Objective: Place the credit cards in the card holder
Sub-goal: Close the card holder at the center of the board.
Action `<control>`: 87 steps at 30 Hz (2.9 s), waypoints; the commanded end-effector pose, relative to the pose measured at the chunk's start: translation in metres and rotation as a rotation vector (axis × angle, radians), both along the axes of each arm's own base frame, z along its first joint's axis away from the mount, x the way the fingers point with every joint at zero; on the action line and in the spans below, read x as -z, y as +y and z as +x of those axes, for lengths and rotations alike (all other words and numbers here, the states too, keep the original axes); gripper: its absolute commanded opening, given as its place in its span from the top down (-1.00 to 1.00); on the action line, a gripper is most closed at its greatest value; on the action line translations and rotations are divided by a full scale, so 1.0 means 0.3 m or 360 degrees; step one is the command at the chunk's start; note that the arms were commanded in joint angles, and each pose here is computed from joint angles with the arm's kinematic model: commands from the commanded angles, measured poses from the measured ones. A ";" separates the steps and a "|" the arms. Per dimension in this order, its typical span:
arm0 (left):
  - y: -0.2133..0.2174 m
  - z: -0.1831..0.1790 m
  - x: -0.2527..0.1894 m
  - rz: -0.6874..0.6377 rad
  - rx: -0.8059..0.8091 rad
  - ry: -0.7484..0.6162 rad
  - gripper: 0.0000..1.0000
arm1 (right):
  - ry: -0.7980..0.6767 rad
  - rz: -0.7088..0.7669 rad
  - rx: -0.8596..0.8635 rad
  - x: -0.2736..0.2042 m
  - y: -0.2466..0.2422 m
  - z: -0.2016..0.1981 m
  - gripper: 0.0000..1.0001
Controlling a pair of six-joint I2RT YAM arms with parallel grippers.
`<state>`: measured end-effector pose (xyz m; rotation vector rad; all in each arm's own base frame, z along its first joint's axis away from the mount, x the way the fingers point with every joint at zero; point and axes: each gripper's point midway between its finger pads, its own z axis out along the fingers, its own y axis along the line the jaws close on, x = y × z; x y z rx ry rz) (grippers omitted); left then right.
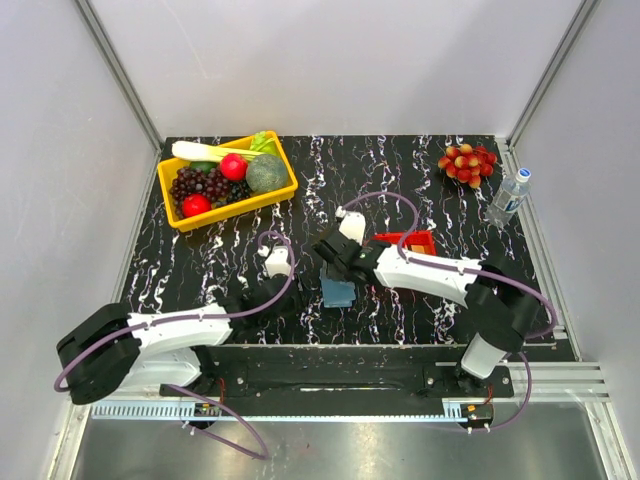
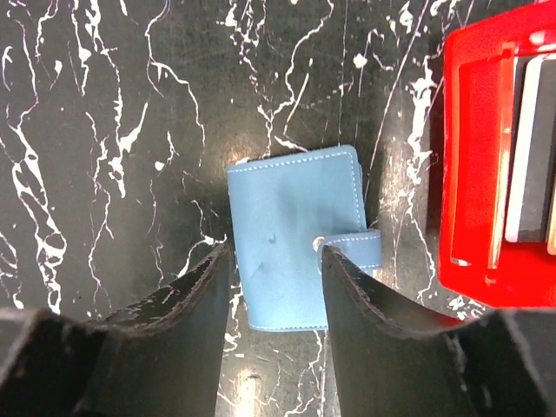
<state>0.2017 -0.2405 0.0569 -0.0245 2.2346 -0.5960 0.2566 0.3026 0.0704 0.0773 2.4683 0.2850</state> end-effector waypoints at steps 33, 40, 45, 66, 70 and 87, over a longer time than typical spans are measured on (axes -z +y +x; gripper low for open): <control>-0.069 0.022 -0.028 -0.0102 0.0027 -0.0004 0.38 | 0.0059 -0.0451 -0.0003 0.043 -0.053 0.022 0.46; -0.077 0.019 -0.022 -0.0105 0.0042 0.0004 0.38 | 0.0059 -0.0453 -0.0012 0.041 -0.052 0.022 0.39; -0.079 0.021 -0.021 -0.0106 0.0041 0.0006 0.38 | 0.0041 -0.0432 -0.0011 0.025 -0.046 0.027 0.36; -0.082 0.022 -0.019 -0.0108 0.0047 0.0006 0.39 | 0.0030 -0.0381 0.0001 0.022 -0.042 0.023 0.96; -0.089 0.020 -0.020 -0.0115 0.0062 0.0004 0.39 | 0.0039 -0.0375 0.0005 0.027 -0.041 0.020 1.00; -0.195 0.052 0.047 0.0007 0.0117 0.0160 0.40 | 0.0107 -0.0294 0.0027 0.108 -0.016 0.022 1.00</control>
